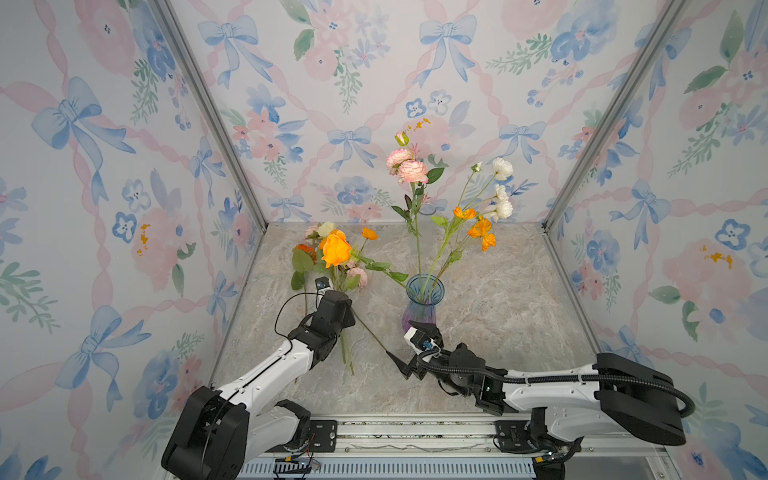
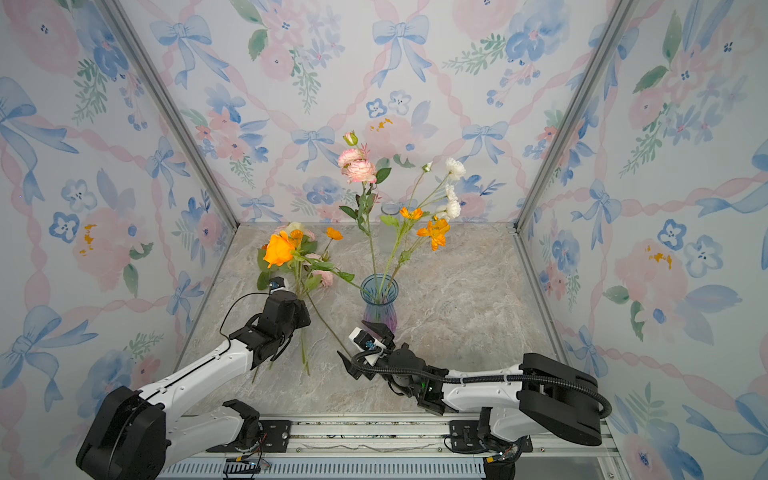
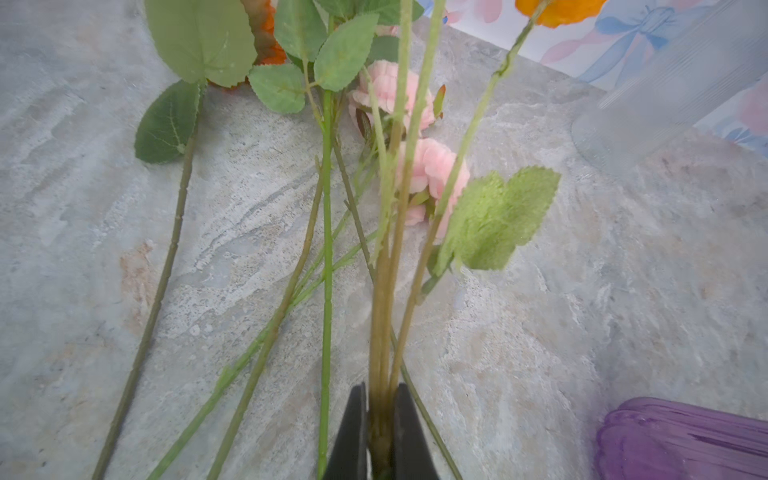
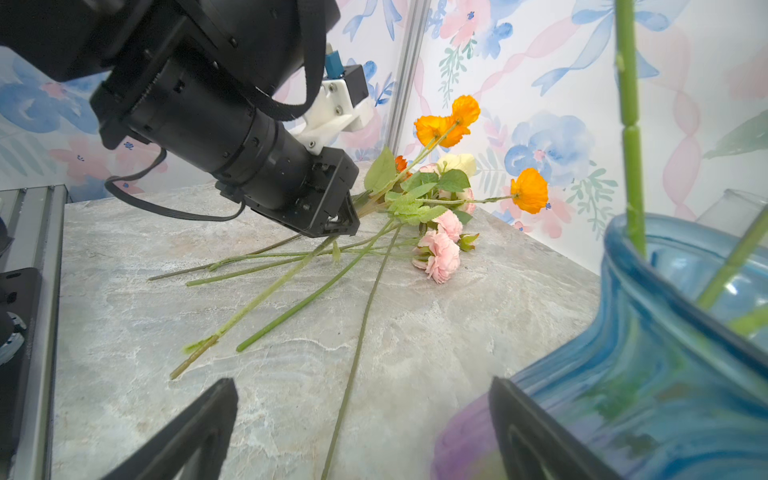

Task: Arrange the flowers into the vase
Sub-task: 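Lift the orange poppies with the left gripper and swing toward the vase, then carry the poppies over the vase mouth and lower the stems inside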

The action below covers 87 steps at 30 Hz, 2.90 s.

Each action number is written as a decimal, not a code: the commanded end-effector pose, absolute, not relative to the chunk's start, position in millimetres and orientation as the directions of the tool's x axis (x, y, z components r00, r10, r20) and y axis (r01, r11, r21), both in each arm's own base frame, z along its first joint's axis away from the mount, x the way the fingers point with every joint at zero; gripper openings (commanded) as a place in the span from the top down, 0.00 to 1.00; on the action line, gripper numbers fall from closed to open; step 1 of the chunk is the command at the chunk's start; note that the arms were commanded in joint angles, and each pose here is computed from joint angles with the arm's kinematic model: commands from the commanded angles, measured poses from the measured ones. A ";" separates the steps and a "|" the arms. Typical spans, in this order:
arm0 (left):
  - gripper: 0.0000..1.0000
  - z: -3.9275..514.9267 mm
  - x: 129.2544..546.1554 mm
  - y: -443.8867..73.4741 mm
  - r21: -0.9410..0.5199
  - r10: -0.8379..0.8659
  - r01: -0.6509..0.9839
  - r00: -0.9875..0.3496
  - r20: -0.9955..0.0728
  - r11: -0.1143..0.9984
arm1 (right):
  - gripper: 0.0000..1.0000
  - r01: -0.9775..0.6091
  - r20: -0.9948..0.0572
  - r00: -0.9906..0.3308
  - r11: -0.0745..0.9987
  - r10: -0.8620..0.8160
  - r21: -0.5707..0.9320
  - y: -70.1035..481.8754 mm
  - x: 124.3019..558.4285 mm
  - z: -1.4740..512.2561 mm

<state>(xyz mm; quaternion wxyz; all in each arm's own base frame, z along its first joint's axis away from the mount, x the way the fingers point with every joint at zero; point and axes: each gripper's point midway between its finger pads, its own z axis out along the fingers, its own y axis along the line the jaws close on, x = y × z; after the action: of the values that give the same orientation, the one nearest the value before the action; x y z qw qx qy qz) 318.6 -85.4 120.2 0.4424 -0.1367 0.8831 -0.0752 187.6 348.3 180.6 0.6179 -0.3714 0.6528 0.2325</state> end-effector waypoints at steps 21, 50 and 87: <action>1.00 373.7 283.4 0.5 -0.284 -0.269 -0.237 0.094 -0.958 0.929 | 0.03 -0.697 -0.998 -0.018 0.716 -0.055 -0.027 306.5 212.7 200.7; 1.00 502.3 229.5 -83.2 -0.062 -0.218 0.367 0.401 -0.890 0.928 | 0.03 -0.661 -0.999 -0.012 0.750 -0.046 -0.026 291.3 220.2 204.8; 1.00 421.3 223.6 -334.9 0.144 -0.308 0.597 0.588 -0.747 0.790 | 0.03 -0.492 -0.995 -0.069 0.865 0.067 0.093 226.9 247.8 210.2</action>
<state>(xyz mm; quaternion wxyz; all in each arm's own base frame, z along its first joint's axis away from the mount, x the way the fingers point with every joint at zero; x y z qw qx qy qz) 227.5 -357.8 404.6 0.8357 0.2496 0.4055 -0.2738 247.3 230.5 211.7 0.6660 -0.1622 0.6985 0.2055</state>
